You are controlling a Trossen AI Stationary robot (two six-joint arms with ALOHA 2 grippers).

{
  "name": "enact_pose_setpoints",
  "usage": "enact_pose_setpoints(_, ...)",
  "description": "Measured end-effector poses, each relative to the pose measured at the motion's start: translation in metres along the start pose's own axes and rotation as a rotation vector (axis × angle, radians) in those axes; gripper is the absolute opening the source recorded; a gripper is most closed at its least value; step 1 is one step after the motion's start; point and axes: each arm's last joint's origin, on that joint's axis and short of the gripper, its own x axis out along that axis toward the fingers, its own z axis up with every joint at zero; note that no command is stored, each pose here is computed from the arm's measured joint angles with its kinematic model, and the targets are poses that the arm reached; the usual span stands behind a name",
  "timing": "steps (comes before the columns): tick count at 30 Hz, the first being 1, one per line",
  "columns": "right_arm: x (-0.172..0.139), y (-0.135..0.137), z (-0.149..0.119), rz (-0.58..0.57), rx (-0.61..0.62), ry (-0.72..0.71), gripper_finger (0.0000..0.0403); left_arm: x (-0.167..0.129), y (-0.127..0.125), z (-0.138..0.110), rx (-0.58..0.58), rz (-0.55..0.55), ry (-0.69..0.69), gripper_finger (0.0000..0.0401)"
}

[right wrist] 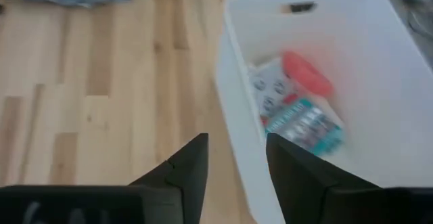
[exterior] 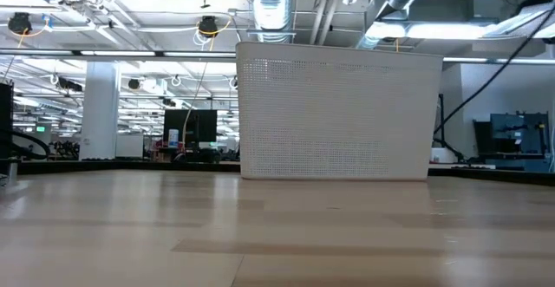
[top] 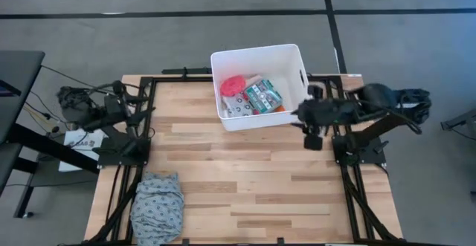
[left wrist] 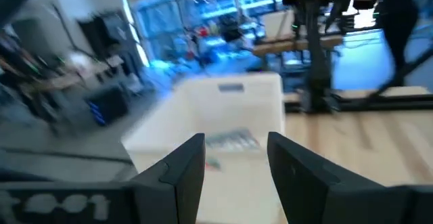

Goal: Pick & place medical supplies in basket/bin
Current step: Return to Home Position

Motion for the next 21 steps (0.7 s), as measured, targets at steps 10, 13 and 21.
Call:
enact_pose_setpoints(10, 0.032, 0.034, -0.101, 0.221, -0.026, -0.368, 0.0142, 0.009, -0.031, -0.080, -0.096, -0.115, -0.073, 0.0151)
enact_pose_setpoints(13, 0.047, 0.044, -0.128, 0.373, -0.063, -0.488, 0.0141, 0.015, -0.047, -0.086, -0.110, -0.256, -0.211, 0.0151)
enact_pose_setpoints(21, 0.078, 0.053, -0.179, 0.417, -0.134, -0.614, 0.0144, 0.017, -0.053, -0.089, -0.081, -0.239, -0.320, 0.0151)
